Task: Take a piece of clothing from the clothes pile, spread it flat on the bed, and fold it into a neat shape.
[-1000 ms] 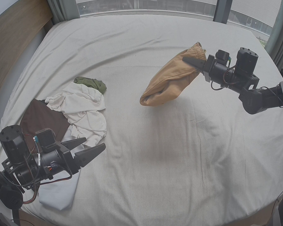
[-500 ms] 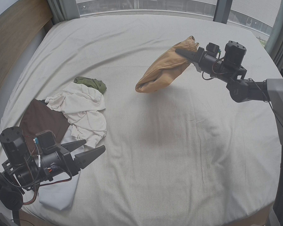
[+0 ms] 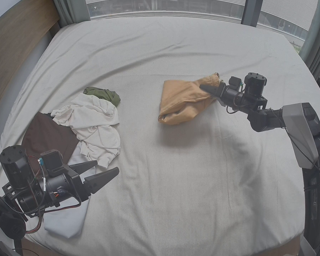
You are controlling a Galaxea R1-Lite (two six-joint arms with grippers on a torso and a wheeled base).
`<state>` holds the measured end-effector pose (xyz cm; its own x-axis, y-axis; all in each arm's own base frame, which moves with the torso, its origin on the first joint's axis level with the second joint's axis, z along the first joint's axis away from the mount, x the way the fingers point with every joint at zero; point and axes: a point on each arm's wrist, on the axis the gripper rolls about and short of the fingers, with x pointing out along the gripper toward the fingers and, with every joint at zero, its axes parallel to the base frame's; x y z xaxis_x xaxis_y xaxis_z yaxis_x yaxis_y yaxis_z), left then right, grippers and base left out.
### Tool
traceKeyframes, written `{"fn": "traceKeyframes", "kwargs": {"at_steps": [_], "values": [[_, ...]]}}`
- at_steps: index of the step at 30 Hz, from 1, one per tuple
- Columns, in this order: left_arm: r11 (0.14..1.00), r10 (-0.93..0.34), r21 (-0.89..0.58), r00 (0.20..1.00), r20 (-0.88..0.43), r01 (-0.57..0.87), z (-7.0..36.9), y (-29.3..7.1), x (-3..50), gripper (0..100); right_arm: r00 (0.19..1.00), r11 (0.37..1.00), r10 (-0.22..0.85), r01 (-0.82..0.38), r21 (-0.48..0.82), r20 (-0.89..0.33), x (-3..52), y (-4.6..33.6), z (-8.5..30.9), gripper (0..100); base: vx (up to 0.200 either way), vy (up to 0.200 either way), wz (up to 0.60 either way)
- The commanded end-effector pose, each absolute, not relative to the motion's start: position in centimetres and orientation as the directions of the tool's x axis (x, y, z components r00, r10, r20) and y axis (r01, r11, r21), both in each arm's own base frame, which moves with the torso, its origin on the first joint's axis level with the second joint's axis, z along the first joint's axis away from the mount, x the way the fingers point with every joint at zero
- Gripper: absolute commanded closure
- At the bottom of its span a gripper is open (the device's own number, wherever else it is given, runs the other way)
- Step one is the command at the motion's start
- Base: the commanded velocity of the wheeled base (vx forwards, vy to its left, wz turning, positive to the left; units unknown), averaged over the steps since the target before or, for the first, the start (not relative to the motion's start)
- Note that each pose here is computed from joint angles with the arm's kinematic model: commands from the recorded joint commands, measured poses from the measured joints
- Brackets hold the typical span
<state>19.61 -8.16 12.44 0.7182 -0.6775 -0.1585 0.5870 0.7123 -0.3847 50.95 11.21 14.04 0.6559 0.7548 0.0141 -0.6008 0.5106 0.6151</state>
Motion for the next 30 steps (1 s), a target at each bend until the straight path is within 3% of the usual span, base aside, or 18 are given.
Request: {"fn": "traceKeyframes", "kwargs": {"at_steps": [1, 17, 18, 30], "values": [[0.712, -0.677, -0.384, 0.719, -0.156, 0.587, 12.5, -8.1, 19.6, 0, 0.663, 0.552, 0.745, -0.553, 0.623, -0.072, 49.2, 10.2, 11.9, 100, 0.000, 0.000, 0.00], [0.701, -0.690, -0.385, 0.708, -0.151, 0.600, 12.6, -8.2, 19.7, 0, 0.675, 0.576, 0.728, -0.507, 0.642, -0.121, 46.3, 9.3, 7.9, 100, 0.000, 0.000, 0.00], [0.701, -0.690, -0.385, 0.708, -0.151, 0.600, 12.6, -8.2, 19.7, 0, 0.675, 0.576, 0.728, -0.507, 0.642, -0.121, 46.3, 9.3, 7.9, 0, 0.000, 0.000, 0.00], [0.701, -0.689, -0.387, 0.708, -0.155, 0.599, 12.5, -8.2, 19.7, 0, 0.725, 0.641, 0.671, -0.463, 0.612, -0.154, 43.5, 6.9, 9.2, 0, 0.000, 0.000, 0.00]]}}
